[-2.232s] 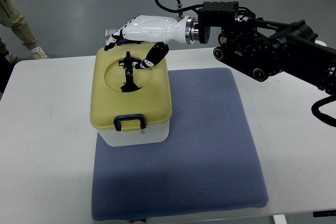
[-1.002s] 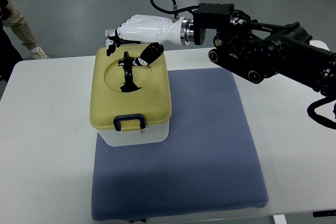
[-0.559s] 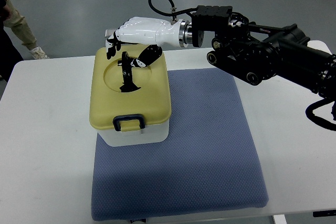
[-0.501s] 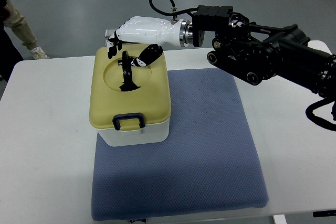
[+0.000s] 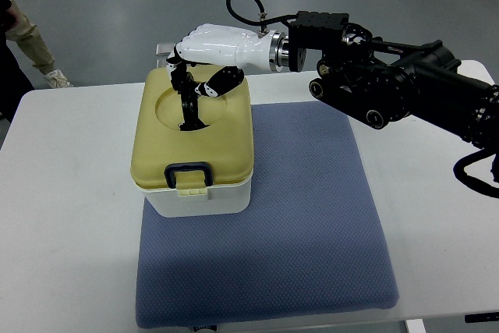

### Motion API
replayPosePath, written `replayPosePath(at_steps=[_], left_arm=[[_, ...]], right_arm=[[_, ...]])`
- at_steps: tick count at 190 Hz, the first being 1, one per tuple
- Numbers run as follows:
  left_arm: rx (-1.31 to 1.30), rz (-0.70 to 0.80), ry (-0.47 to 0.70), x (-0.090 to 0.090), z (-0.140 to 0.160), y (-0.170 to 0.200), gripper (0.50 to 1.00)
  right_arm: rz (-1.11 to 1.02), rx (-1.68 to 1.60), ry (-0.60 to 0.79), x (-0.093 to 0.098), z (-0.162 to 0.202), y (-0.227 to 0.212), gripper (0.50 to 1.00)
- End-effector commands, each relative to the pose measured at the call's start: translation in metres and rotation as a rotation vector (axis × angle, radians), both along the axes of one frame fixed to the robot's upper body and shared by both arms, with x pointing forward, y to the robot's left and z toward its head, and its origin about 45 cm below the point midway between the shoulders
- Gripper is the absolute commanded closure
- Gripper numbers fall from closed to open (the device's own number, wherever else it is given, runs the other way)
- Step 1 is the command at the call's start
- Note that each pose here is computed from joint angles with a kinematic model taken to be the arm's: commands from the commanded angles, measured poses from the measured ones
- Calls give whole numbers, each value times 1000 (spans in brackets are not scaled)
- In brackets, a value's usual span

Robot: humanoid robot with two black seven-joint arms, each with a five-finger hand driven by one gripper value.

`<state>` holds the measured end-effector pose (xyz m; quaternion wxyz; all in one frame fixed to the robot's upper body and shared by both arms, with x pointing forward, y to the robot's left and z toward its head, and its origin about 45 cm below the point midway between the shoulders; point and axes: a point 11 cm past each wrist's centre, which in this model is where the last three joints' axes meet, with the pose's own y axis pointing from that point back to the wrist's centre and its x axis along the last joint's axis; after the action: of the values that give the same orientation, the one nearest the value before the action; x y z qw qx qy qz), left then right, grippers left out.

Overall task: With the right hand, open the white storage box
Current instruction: 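Lift the yellow lid up off the white box with the right hand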

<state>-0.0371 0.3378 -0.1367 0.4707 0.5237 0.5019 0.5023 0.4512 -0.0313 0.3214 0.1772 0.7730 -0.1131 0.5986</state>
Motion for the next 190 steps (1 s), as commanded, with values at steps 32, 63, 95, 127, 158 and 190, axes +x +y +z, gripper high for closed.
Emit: replayPosePath(at_steps=[32,63,95,127,158,190], left_arm=[[0,-1,-1,0,0,0,500],[-1,1,0,0,0,0,500],[-1,2,-1,1,0,0,500],[-1,1,0,0,0,0,500],[-1,0,-1,1,0,0,500],[-1,-1,1,0,0,0,500]], right_arm=[[-7,43,-16,3,12,1,1000],[-12,86,-20,3,18,3,1000],[-33,137,-38,8,32,0,1000],[-101,196,-39,22,52,-26,1000],[-201,252,-20,37,61,-59,1000],[-347,281,27,53,47,-118,1000]])
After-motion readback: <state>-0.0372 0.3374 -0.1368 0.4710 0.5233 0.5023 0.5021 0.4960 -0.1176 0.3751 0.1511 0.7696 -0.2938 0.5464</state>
